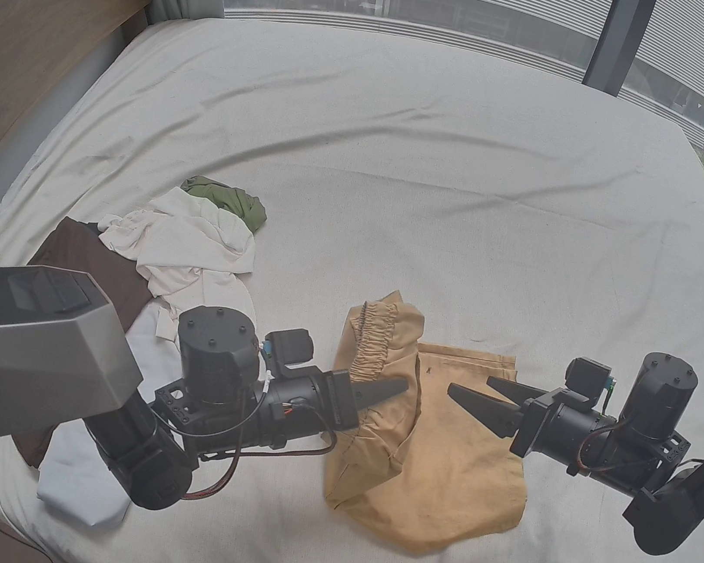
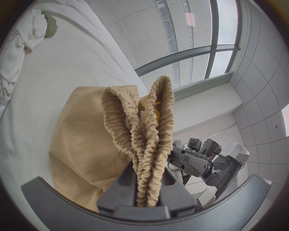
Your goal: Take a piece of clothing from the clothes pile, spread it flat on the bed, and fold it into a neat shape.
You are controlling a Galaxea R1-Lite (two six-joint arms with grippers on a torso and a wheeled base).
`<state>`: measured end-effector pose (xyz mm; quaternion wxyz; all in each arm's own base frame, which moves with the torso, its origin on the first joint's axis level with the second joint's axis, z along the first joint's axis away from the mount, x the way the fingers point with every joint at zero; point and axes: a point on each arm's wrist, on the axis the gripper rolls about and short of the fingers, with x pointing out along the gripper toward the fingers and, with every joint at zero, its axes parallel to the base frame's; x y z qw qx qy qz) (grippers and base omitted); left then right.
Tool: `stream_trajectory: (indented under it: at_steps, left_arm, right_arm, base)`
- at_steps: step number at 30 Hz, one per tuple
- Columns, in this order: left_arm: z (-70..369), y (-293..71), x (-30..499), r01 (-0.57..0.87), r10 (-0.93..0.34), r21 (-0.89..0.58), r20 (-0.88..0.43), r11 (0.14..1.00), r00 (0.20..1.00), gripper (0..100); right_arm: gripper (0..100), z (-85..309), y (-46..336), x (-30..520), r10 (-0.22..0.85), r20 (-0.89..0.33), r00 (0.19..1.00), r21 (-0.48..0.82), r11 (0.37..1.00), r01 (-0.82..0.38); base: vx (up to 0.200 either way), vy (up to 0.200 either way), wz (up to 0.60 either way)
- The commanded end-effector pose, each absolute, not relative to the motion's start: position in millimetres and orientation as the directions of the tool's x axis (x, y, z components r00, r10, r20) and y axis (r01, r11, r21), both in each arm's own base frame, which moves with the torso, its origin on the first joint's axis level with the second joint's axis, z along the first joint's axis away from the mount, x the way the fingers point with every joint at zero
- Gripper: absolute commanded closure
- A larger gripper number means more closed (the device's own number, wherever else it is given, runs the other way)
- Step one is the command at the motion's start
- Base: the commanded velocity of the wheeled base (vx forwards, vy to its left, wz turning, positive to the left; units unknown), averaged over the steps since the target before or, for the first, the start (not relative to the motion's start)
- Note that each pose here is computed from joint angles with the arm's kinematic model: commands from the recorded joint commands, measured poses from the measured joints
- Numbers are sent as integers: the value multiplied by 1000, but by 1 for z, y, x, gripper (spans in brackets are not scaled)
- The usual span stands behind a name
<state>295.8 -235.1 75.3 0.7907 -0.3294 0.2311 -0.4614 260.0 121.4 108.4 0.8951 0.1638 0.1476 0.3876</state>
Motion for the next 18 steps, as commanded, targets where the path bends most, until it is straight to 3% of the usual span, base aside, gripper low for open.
stream_trajectory:
  at_steps: [1,18]
  left_arm:
    - [78,-247,297,589,-893,-733,-57,340,445,100]
    - [54,-294,307,586,-917,-742,-96,324,386,100]
  right_arm:
    - [0,110,121,261,741,-129,659,406,645,-647]
    - [0,128,104,271,697,-64,715,381,679,-628]
  base:
    - [0,0,0]
    - [0,0,0]
